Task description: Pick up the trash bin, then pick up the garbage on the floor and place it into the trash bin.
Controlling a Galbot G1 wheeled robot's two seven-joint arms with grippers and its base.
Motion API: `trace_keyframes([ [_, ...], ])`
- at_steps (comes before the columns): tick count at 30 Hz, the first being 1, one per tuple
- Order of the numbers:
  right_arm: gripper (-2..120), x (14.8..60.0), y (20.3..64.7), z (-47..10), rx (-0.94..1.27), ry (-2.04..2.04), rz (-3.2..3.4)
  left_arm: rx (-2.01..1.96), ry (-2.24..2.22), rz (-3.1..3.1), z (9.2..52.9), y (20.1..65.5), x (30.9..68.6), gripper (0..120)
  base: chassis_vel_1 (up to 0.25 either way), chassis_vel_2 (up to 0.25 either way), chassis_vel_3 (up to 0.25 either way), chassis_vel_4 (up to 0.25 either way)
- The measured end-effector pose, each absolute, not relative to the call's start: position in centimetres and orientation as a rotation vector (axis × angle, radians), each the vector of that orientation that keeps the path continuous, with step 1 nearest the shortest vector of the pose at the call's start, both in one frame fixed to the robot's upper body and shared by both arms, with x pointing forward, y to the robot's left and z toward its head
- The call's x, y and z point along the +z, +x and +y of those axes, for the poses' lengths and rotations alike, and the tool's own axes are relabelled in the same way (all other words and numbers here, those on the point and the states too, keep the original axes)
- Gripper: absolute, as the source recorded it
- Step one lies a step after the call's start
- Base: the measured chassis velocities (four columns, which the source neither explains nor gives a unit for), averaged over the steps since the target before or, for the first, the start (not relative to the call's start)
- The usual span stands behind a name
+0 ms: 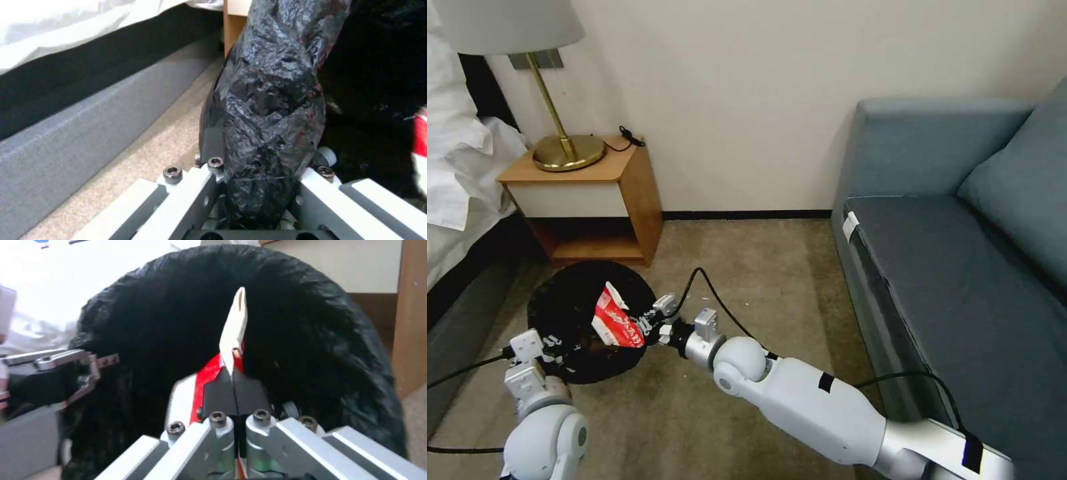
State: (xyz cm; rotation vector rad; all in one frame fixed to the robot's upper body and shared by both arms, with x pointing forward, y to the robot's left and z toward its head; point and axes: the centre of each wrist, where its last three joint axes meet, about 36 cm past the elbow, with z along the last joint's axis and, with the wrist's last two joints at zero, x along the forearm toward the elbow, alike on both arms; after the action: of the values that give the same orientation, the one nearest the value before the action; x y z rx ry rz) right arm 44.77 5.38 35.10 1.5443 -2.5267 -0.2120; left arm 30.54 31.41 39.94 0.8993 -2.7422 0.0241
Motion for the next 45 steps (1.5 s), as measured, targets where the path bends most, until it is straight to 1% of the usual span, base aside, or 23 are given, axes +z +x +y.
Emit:
trace_keyframes([
  [6,0,35.2,45.4,6.9,-0.176,1.549,-2.547,0.021,0.900,-2.740,31.0,30.5,39.8,2,0.000,0.000,0.000,0.000],
  [12,1,34.6,45.0,10.9,-0.150,1.492,-2.631,0.013,0.918,-2.730,30.4,30.2,39.4,2,0.000,0.000,0.000,0.000],
  [14,8,34.0,45.1,11.4,-0.129,1.500,-2.679,0.018,0.922,-2.728,30.2,30.1,39.4,2,0.000,0.000,0.000,0.000],
  [15,14,33.2,45.2,11.3,-0.093,1.472,-2.725,0.020,0.923,-2.730,30.1,30.2,39.4,2,0.000,0.000,0.000,0.000],
  [16,14,33.2,45.2,11.3,-0.093,1.472,-2.725,0.020,0.923,-2.730,30.1,30.2,39.4,2,0.000,0.000,0.000,0.000],
  [18,22,32.6,45.1,11.2,-0.070,1.424,-2.763,0.022,0.922,-2.731,30.1,30.3,39.4,2,0.000,0.000,0.000,0.000],
  [19,30,32.4,44.8,11.3,-0.063,1.390,-2.788,0.025,0.921,-2.732,30.2,30.3,39.4,2,0.000,0.000,0.000,0.000],
  [20,30,32.4,44.8,11.3,-0.063,1.390,-2.788,0.025,0.921,-2.732,30.2,30.3,39.4,2,0.000,0.000,0.000,0.000],
  [23,41,32.5,44.0,11.5,-0.040,1.378,-2.817,0.043,0.914,-2.731,30.6,30.6,39.4,2,0.000,0.000,0.000,0.000],
  [24,41,32.5,44.0,11.5,-0.040,1.378,-2.817,0.043,0.914,-2.731,30.6,30.6,39.4,2,0.000,0.000,0.000,0.000],
  [25,48,32.8,43.7,11.2,-0.027,1.383,-2.824,0.060,0.910,-2.731,30.8,30.8,39.5,2,0.000,0.000,0.000,0.000],
  [26,51,32.9,43.5,11.0,-0.023,1.386,-2.823,0.075,0.906,-2.730,31.0,30.9,39.5,2,0.000,0.000,0.000,0.000],
  [27,55,33.2,43.4,10.7,-0.021,1.391,-2.822,0.091,0.900,-2.727,31.1,31.0,39.6,2,0.000,0.000,0.000,0.000],
  [28,63,33.9,43.5,9.8,-0.023,1.421,-2.825,0.130,0.886,-2.721,31.3,31.3,39.8,2,0.000,0.000,0.000,0.000],
  [29,63,33.9,43.5,9.8,-0.023,1.421,-2.825,0.130,0.886,-2.721,31.3,31.3,39.8,2,0.000,0.000,0.000,0.000],
  [32,73,35.4,44.2,8.0,-0.052,1.479,-2.846,0.199,0.873,-2.711,31.8,31.6,40.1,2,0.000,0.000,0.000,0.000],
  [33,80,36.8,44.9,6.4,-0.076,1.482,-2.895,0.276,0.869,-2.689,32.1,31.8,40.4,2,0.000,0.000,0.000,0.000],
  [34,80,36.8,44.9,6.4,-0.076,1.482,-2.895,0.276,0.869,-2.689,32.1,31.8,40.4,2,0.000,0.000,0.000,0.000],
  [38,97,39.3,46.0,0.4,-0.057,1.374,-3.106,0.531,0.926,-2.588,33.0,32.4,41.7,2,0.000,0.000,0.000,0.000],
  [39,97,39.3,46.0,0.4,-0.057,1.374,-3.106,0.531,0.926,-2.588,33.0,32.4,41.7,2,0.000,0.000,0.000,0.000],
  [42,100,40.9,44.8,-4.5,0.039,0.997,-3.286,0.628,0.984,-2.446,33.8,32.5,42.3,2,0.000,0.000,0.000,0.000],
  [43,100,40.9,44.8,-4.5,0.039,0.997,-3.286,0.628,0.984,-2.446,33.8,32.5,42.3,2,0.000,0.000,0.000,0.000],
  [45,100,41.4,43.9,-7.0,0.109,0.779,-3.351,0.633,1.030,-2.362,34.5,32.6,42.2,2,0.000,0.000,0.000,0.000],
])
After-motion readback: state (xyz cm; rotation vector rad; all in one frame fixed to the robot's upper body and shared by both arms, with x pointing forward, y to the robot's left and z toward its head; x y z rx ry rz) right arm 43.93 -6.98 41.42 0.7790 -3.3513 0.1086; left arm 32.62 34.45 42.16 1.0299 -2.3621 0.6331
